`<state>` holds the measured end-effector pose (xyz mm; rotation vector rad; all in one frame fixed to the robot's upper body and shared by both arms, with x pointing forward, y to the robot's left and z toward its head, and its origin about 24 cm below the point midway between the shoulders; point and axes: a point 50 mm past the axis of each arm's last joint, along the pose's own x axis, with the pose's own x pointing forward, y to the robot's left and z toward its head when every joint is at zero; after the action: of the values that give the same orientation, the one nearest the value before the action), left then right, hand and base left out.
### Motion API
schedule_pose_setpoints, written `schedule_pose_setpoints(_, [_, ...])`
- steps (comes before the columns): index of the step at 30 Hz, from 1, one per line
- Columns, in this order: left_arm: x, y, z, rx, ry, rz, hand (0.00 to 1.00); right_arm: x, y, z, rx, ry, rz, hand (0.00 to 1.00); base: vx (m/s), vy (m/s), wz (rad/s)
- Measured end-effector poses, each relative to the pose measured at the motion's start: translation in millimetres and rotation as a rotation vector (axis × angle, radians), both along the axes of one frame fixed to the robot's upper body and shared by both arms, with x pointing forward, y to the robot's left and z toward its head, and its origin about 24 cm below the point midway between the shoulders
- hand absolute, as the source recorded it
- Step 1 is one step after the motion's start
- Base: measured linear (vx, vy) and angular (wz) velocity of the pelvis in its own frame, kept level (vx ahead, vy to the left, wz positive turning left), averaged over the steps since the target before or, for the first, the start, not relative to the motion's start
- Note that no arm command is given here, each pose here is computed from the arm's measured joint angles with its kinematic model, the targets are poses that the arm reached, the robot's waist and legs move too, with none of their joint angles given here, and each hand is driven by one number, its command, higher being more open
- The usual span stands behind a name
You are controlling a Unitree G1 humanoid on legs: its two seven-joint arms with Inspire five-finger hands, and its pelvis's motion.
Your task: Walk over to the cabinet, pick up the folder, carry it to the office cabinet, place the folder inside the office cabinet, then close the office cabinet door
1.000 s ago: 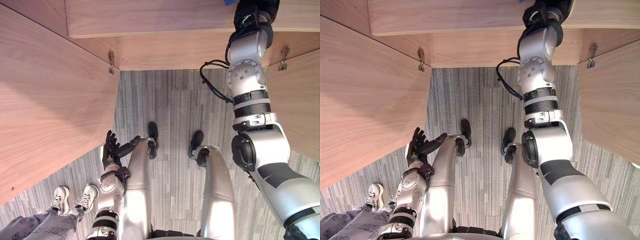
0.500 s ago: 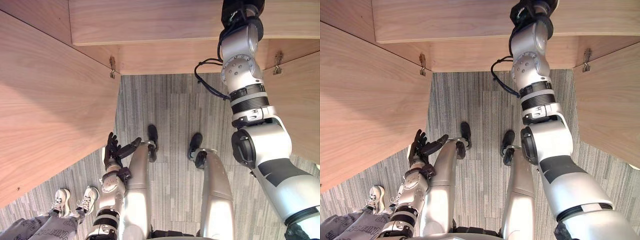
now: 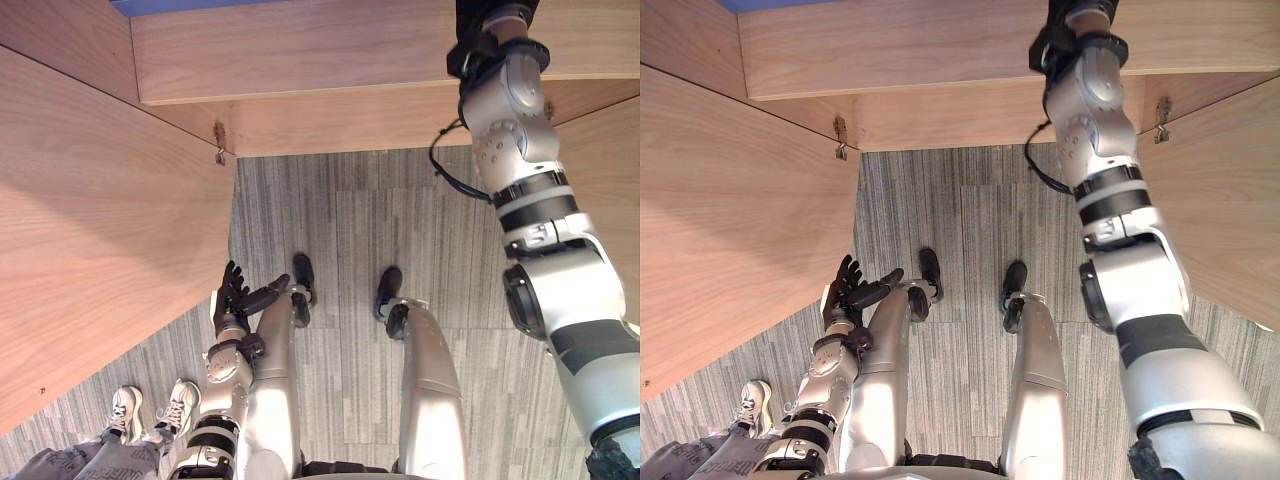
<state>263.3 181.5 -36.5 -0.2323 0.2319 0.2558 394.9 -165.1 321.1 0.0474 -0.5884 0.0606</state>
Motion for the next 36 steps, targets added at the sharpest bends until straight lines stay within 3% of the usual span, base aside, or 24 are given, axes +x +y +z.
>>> schedule_pose_setpoints(7, [-1.3, 1.8, -2.7, 0.014, 0.007, -0.028, 1.0, 0.8, -18.4, -32.1, -0.353, 0.049, -0.132, 0.0, -0.01, -0.015, 0.0])
schedule_pose_setpoints(21, [-4.7, 6.8, -9.6, 0.023, 0.041, -0.035, 1.0, -0.3, 3.0, -68.0, -0.406, 0.113, -0.021, 0.0, -0.02, -0.016, 0.0])
schedule_pose_setpoints(28, [-7.2, 13.9, -12.8, 0.024, 0.06, 0.031, 1.0, 9.5, 40.8, -70.2, -0.504, 0.072, -0.211, 0.0, -0.05, -0.044, 0.01])
schedule_pose_setpoints(36, [-4.5, 16.5, -5.7, -0.005, 0.02, 0.083, 1.0, 17.6, 34.0, -38.8, -0.514, 0.064, -0.352, 0.0, -0.12, -0.048, 0.26])
